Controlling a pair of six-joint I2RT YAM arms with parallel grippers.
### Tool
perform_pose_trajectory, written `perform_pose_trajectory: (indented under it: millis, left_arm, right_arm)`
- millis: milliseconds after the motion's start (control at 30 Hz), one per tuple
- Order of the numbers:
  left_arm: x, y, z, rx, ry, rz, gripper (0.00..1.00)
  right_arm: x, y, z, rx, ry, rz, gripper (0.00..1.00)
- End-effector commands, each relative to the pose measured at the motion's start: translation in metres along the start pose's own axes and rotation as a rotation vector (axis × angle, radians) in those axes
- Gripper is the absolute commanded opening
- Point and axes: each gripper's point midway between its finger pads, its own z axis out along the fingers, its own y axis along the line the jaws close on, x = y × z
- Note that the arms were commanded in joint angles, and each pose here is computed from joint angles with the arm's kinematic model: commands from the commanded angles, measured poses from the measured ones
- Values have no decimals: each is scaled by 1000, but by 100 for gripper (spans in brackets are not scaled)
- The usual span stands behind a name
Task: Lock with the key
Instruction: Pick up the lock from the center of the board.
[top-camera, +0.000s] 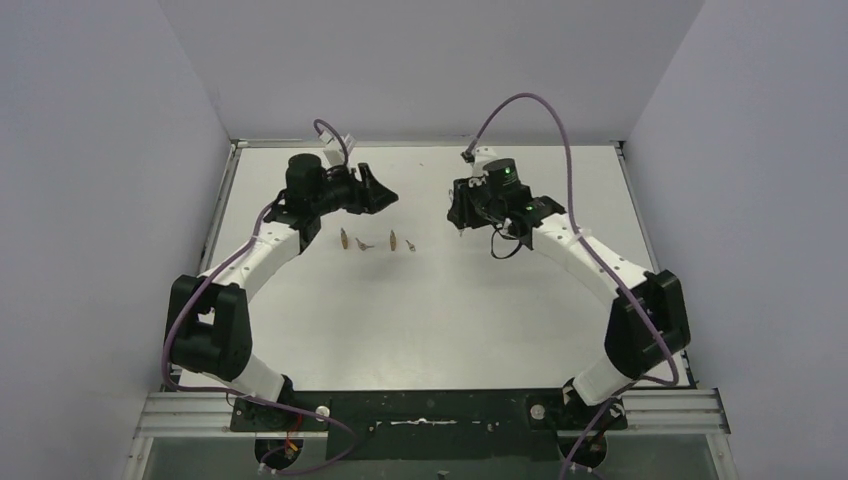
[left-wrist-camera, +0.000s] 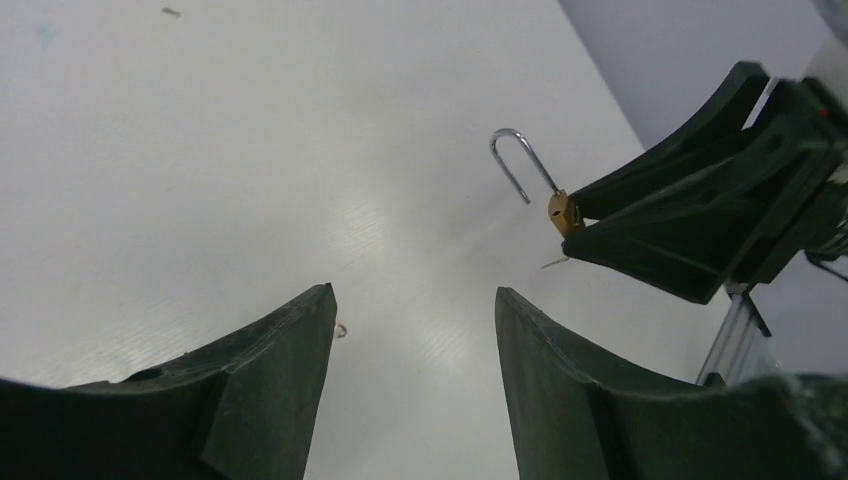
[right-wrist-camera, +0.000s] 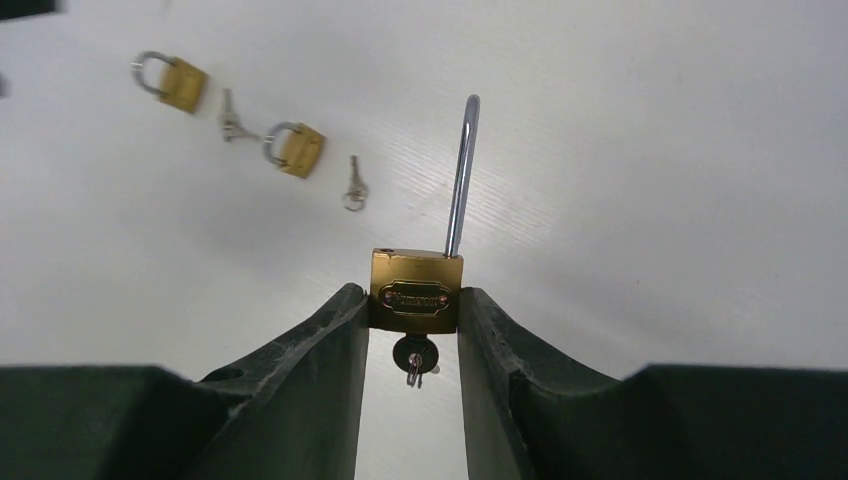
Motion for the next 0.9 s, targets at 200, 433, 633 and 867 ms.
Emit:
perform_pose_trajectory:
  millis: [200,433,633,867]
  left_arm:
    - [-69,-111,-67,694,-298,296,59]
    - [-53,-144,-85,925,-174,318,59]
    - [-19,-169,-93,1033,-25,385,60]
    - [-11,-175,-92,1056,2,387,60]
  right_arm:
    - [-57,105,-135,-557,-105,-83,17]
    - [-52,130,-176,-727,-65,-101,17]
    - [-56,138,-194,-774,-73,-116,18]
    - [-61,144,-211,-806,-84,-133,18]
